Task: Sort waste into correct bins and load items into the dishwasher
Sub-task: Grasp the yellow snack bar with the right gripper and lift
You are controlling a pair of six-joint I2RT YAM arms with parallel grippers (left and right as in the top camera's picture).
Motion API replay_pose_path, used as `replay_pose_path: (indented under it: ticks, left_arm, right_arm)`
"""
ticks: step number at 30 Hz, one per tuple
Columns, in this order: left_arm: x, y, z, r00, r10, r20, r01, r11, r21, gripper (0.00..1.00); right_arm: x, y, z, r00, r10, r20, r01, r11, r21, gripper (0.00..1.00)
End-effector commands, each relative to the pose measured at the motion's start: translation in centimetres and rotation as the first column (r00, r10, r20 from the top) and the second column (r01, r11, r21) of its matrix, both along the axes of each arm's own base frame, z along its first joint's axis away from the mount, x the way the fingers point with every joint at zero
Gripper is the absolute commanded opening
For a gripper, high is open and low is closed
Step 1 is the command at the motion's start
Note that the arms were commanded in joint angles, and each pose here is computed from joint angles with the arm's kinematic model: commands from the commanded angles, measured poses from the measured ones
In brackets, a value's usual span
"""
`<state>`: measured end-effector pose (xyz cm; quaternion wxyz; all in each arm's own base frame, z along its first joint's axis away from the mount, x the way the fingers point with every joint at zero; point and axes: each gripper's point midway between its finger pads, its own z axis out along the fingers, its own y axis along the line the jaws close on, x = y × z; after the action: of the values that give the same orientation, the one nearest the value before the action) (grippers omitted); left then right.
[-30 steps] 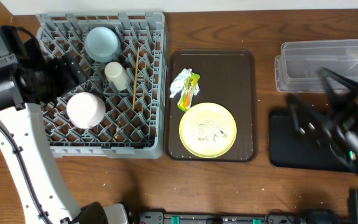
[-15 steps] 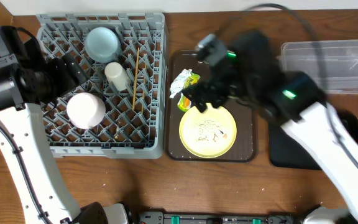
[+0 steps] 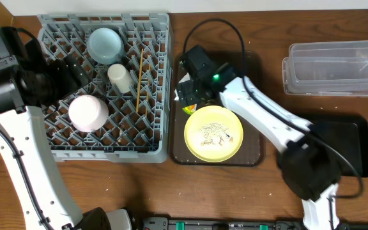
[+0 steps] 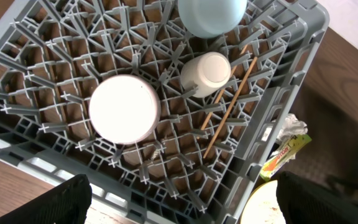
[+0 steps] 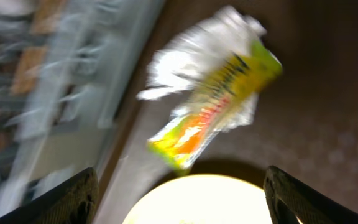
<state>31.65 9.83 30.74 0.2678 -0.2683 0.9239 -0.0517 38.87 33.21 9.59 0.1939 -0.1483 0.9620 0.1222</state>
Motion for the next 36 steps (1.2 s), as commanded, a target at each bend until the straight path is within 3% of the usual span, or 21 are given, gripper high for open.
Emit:
replay_pose_path:
  ticks: [1,7,14,19,22,25,26,27,28,36]
  left_arm:
    - [-0.1,0.2,-0.1,1.0,0.015,-0.005,-0.015,1.0,-0.002,0.95]
    - [-0.1,0.2,-0.1,1.0,0.015,-0.005,-0.015,1.0,-0.002,0.95]
    - [-0.1,0.2,-0.1,1.0,0.015,-0.005,-0.015,1.0,-0.002,0.95]
    - [-0.1,0.2,-0.1,1.0,0.015,-0.005,-0.015,1.0,-0.002,0.95]
    - [-0.1,0.2,-0.1,1.0,0.015,-0.005,-0.015,1.0,-0.002,0.95]
    - [-0.1,0.2,-0.1,1.0,0.015,-0.005,-0.015,1.0,-0.002,0.95]
    - [-0.1,0.2,-0.1,1.0,0.015,-0.005,-0.015,1.0,-0.002,0.95]
    - [-0.1,0.2,-0.1,1.0,0.015,-0.005,-0.015,1.0,-0.002,0.96]
    - [-0.1,0.2,-0.1,1.0,0.015,-0.005,-0.015,1.0,-0.002,0.96]
    - [-0.1,0.2,-0.1,1.0,0.015,-0.005,-0.015,1.0,-0.002,0.96]
  right_arm:
    - [1.4,-0.6,-3.3,0.957,-0.286,-0.055,0.287,0.958,0.009,0.77]
    - [1.6,0.5,-6.2,0.943,-0.324,-0.079,0.327,0.945,0.017,0.69]
    - [1.2,2.0,-8.1,0.925,-0.366,-0.104,0.372,0.928,0.036,0.5]
    - [0.7,1.8,-10.1,0.909,-0.392,-0.138,0.398,0.917,0.012,0.5]
    - [0.5,1.7,-10.6,0.908,-0.393,-0.142,0.397,0.918,-0.001,0.43]
    - [1.2,1.2,-9.6,0.904,-0.407,-0.129,0.411,0.911,0.011,0.29]
    - [1.6,0.8,-8.9,0.901,-0.415,-0.126,0.42,0.907,0.019,0.22]
    - [2.0,0.3,-8.2,0.896,-0.426,-0.122,0.432,0.902,0.027,0.07]
    - [2.4,-0.2,-7.4,0.892,-0.436,-0.12,0.443,0.896,0.034,0.01]
    - [5.2,-8.1,2.5,0.836,-0.544,-0.073,0.549,0.828,0.111,0.01]
